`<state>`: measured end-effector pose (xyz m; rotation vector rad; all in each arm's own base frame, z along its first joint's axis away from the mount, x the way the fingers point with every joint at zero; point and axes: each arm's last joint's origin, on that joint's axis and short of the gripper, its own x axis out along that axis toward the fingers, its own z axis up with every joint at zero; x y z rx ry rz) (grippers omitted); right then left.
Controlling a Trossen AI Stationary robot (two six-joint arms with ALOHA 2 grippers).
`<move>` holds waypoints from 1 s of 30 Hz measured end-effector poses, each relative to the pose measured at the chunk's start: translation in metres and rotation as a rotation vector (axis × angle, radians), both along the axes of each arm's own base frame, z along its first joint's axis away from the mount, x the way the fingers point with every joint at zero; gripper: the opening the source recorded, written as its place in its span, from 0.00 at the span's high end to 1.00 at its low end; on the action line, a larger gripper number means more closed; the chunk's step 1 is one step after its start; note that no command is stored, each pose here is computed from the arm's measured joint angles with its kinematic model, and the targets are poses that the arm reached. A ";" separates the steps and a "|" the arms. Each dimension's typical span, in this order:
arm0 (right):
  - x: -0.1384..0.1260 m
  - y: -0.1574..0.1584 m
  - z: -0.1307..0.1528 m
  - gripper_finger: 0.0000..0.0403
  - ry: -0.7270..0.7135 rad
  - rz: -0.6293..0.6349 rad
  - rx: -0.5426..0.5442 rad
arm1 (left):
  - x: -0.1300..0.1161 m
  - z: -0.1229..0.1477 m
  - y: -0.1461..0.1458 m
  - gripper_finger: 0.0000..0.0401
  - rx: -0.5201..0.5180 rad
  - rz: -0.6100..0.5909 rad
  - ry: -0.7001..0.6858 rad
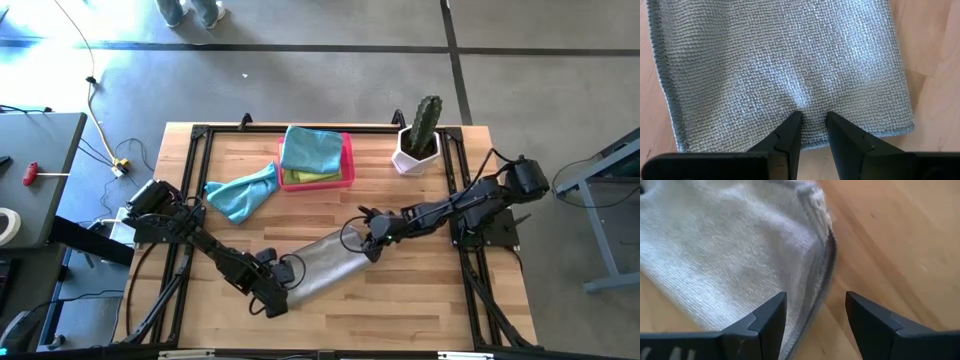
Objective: Fold microfiber towels
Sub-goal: Fold the gray microfiber cloth
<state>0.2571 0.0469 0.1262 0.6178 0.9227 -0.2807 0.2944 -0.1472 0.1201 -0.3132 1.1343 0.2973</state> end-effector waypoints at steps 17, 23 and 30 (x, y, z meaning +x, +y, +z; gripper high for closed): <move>0.012 0.023 -0.013 0.63 -0.093 0.028 0.056 | 0.002 0.001 0.000 0.78 0.006 -0.012 -0.016; 0.011 0.026 -0.014 0.86 -0.067 0.056 0.137 | 0.002 0.001 0.000 0.78 0.006 -0.014 -0.016; 0.009 0.024 -0.014 0.98 -0.038 0.047 0.171 | 0.006 0.003 -0.001 0.78 0.081 -0.051 -0.078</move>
